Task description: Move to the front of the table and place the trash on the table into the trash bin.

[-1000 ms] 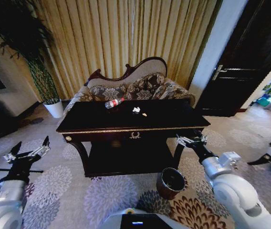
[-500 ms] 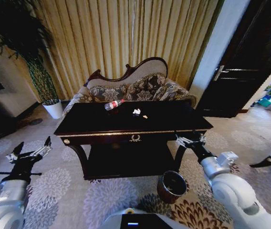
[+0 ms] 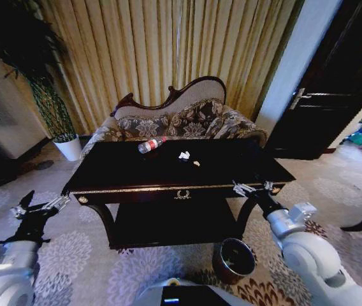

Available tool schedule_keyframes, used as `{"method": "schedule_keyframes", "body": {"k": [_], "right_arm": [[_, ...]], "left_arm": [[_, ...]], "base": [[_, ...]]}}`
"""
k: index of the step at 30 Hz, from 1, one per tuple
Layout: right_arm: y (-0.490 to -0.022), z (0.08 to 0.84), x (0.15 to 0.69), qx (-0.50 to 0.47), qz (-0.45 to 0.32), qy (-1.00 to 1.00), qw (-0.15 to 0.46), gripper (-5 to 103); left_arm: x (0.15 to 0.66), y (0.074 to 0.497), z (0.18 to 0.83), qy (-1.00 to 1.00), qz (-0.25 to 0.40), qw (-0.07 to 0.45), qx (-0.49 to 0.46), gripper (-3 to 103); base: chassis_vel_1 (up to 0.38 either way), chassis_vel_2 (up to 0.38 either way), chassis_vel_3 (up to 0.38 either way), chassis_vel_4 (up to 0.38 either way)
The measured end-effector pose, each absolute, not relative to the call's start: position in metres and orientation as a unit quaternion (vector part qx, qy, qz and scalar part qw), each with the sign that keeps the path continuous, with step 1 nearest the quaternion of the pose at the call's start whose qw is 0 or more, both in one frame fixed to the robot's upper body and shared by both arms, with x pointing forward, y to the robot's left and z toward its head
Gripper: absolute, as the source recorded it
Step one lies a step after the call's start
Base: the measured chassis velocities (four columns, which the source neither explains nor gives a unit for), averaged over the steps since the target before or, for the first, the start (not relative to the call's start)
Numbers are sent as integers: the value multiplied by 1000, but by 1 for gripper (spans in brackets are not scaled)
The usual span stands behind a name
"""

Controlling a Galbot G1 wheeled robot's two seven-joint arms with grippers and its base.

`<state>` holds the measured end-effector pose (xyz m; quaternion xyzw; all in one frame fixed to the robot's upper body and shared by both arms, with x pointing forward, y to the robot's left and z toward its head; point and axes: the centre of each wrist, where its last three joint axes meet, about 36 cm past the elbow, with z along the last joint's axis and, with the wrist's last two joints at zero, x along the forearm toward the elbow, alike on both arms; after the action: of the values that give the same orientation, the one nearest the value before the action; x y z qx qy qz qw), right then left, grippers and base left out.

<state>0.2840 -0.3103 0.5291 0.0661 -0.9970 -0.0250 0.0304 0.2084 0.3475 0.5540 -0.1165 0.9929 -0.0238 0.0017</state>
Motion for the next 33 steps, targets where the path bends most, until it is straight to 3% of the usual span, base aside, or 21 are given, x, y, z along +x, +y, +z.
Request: {"method": "schedule_keyframes", "body": {"k": [17,21,33], "right_arm": [[-302,536,281,93,-40,-994,36,100],[-299,544,287,126,-49,-988,73,100],[-314,551,353,161,27,-975,148,100]], "left_arm": [[207,347,553,992,-27,5,-121,100],[203,348,550,991,-29,8,-128,100],[202,349,551,989,-31,16,-144,100]], "base": [[-109,119,104,-118],[0,0,0,0],[0,0,0,0]]}}
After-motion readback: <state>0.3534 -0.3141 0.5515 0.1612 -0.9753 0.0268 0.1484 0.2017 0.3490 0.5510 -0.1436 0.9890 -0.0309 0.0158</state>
